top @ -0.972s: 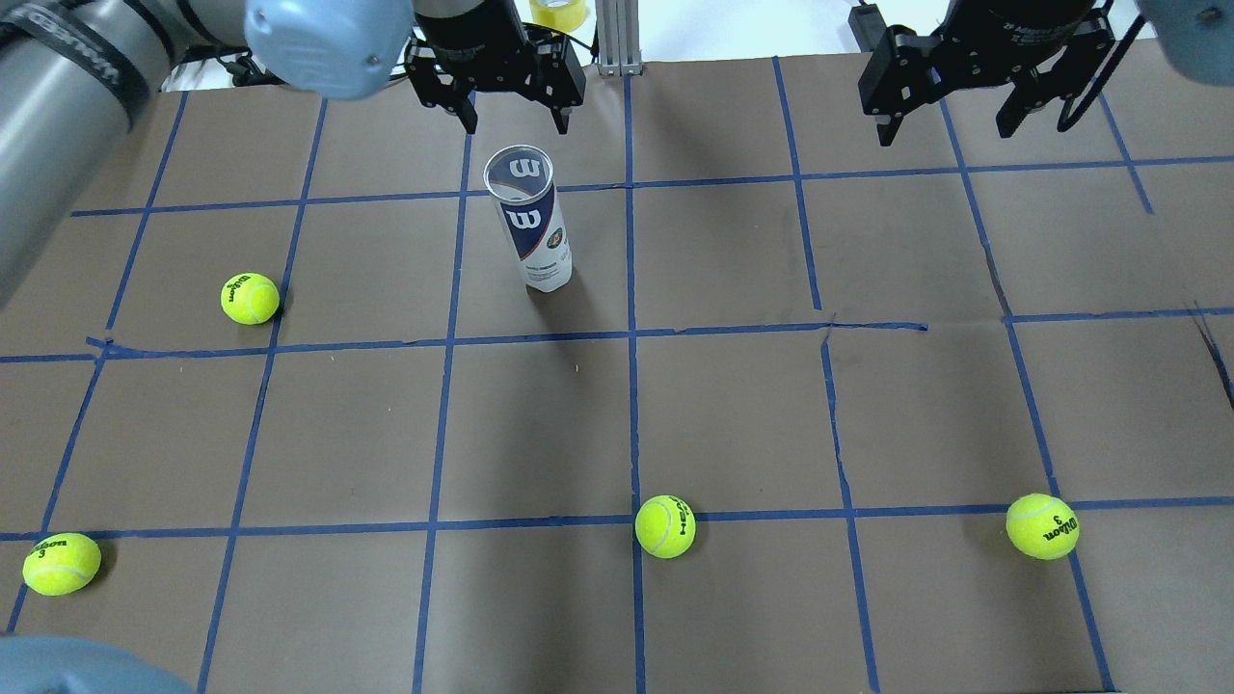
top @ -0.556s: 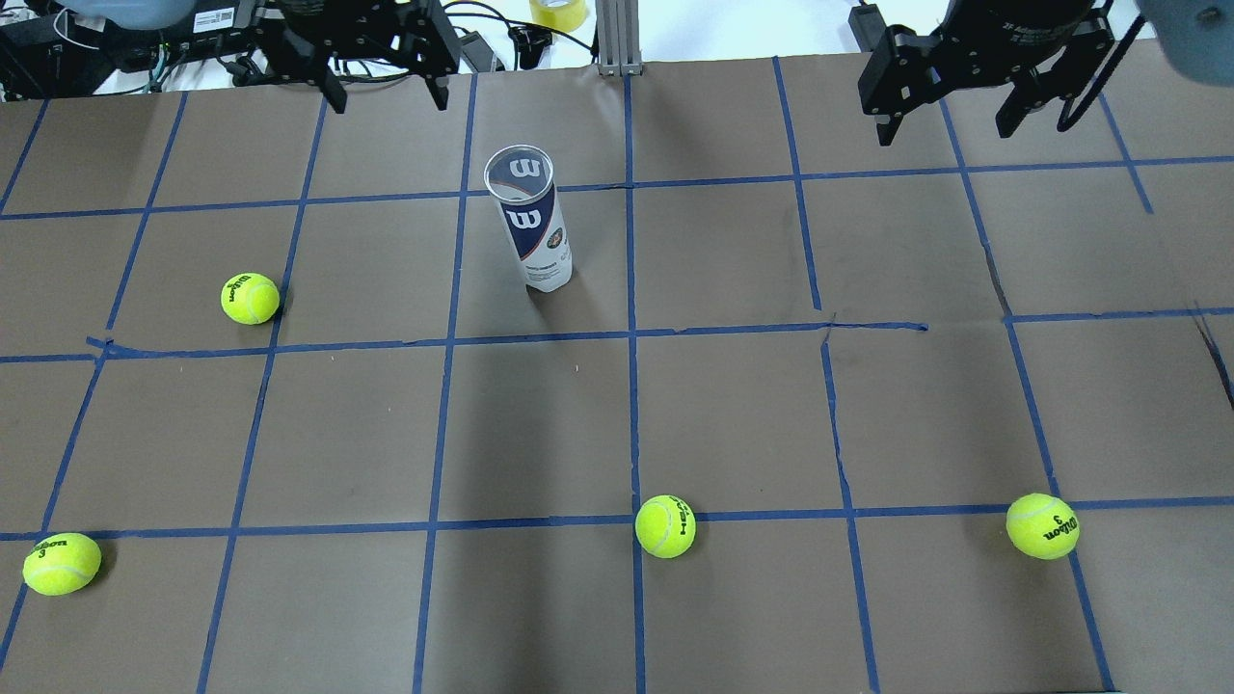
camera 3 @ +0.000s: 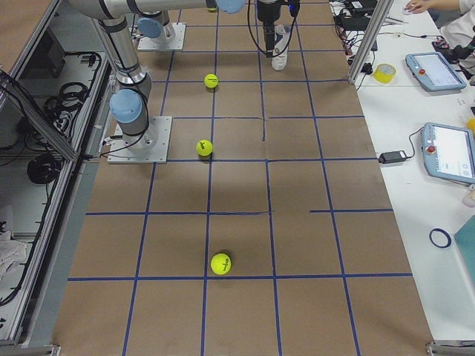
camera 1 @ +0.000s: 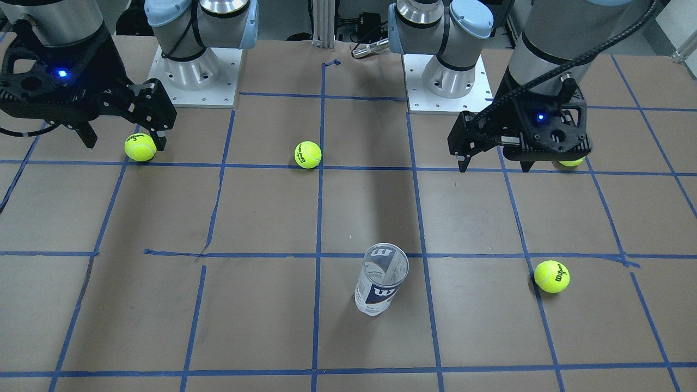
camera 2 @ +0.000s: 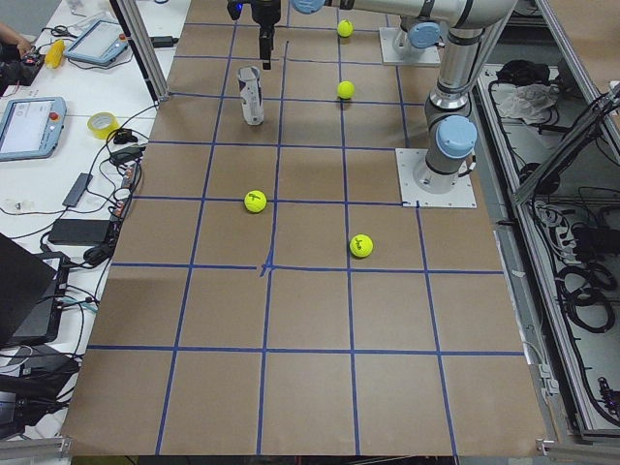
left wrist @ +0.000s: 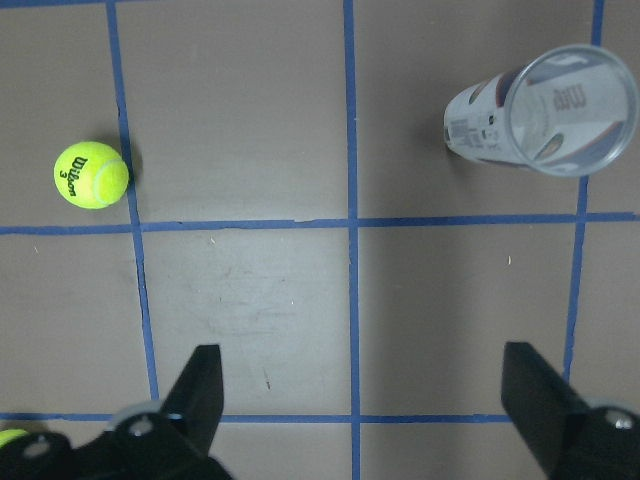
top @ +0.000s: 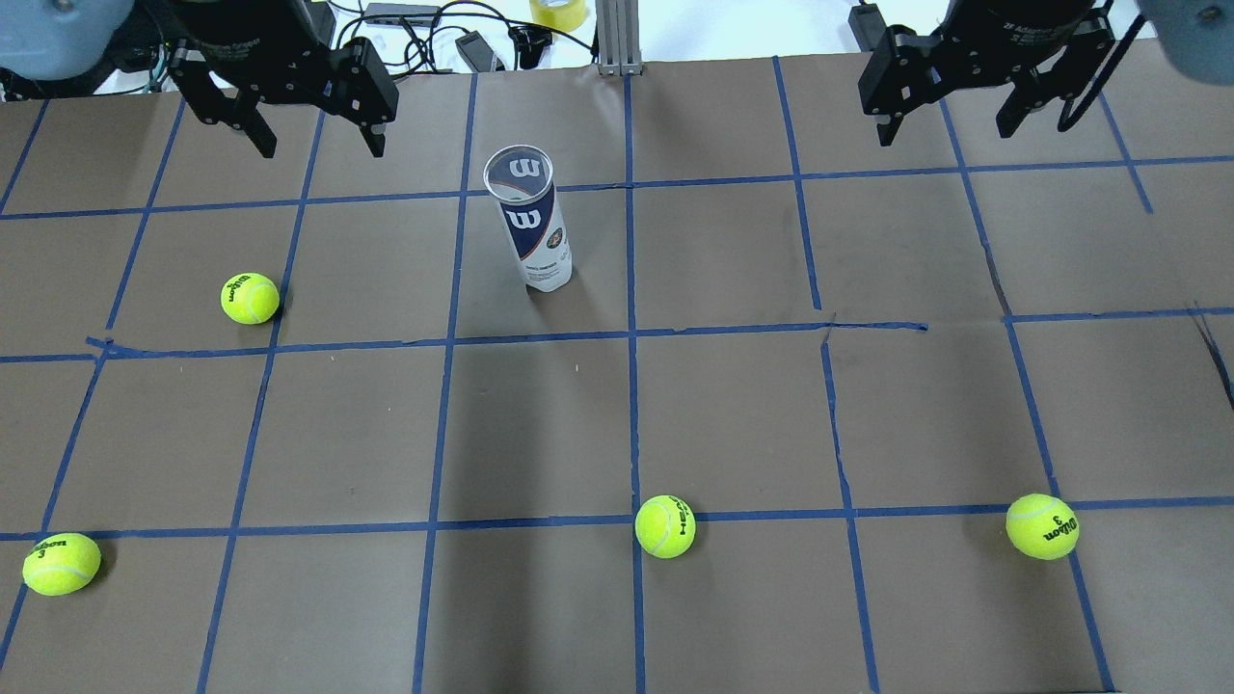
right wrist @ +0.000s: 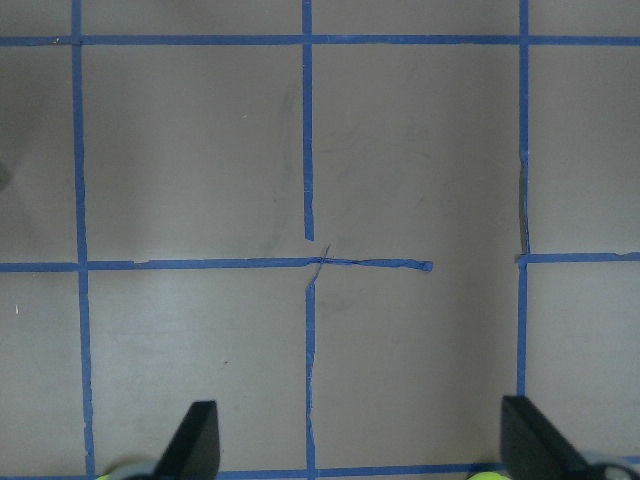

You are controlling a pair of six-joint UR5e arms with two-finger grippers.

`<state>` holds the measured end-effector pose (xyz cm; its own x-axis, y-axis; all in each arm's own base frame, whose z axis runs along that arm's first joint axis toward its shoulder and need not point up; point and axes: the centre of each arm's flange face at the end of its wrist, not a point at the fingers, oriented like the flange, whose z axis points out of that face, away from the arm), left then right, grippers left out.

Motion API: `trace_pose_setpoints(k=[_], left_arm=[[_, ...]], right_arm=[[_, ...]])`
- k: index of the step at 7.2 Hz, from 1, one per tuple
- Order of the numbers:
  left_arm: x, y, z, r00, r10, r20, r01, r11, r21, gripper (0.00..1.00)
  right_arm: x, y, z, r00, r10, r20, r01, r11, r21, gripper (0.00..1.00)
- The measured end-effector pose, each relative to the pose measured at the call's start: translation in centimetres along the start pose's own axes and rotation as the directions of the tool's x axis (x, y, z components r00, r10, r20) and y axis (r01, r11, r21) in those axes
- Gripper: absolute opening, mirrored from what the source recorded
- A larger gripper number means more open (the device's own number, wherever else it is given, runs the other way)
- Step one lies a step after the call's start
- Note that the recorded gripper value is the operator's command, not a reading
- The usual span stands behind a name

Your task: Lift up tennis ball bucket

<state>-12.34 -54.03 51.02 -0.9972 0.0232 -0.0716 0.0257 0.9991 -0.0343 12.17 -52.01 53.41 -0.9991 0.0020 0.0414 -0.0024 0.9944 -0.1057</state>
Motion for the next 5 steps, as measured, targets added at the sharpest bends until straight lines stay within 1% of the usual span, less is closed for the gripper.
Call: trace_pose_setpoints(k=[2, 3, 5], left_arm=[[-1.2, 1.8, 0.2, 0.999, 0.05, 0.011, -0.05, 0.999, -0.002, 1.0], [-1.7, 2.4, 0.0, 0.998, 0.055, 0.002, -0.055, 0.998, -0.002, 1.0], [-3.2, 3.1, -0.5, 0.997, 0.025, -0.067, -0.025, 1.0, 0.009, 1.0]], right_arm=[[0.0, 0.0, 0.0, 1.0, 0.001, 0.0, -0.001, 1.0, 0.0, 1.0], [0.0, 0.0, 0.0, 1.0, 0.001, 0.0, -0.001, 1.0, 0.0, 1.0], [0.0, 0.0, 0.0, 1.0, 0.001, 0.0, -0.001, 1.0, 0.0, 1.0]])
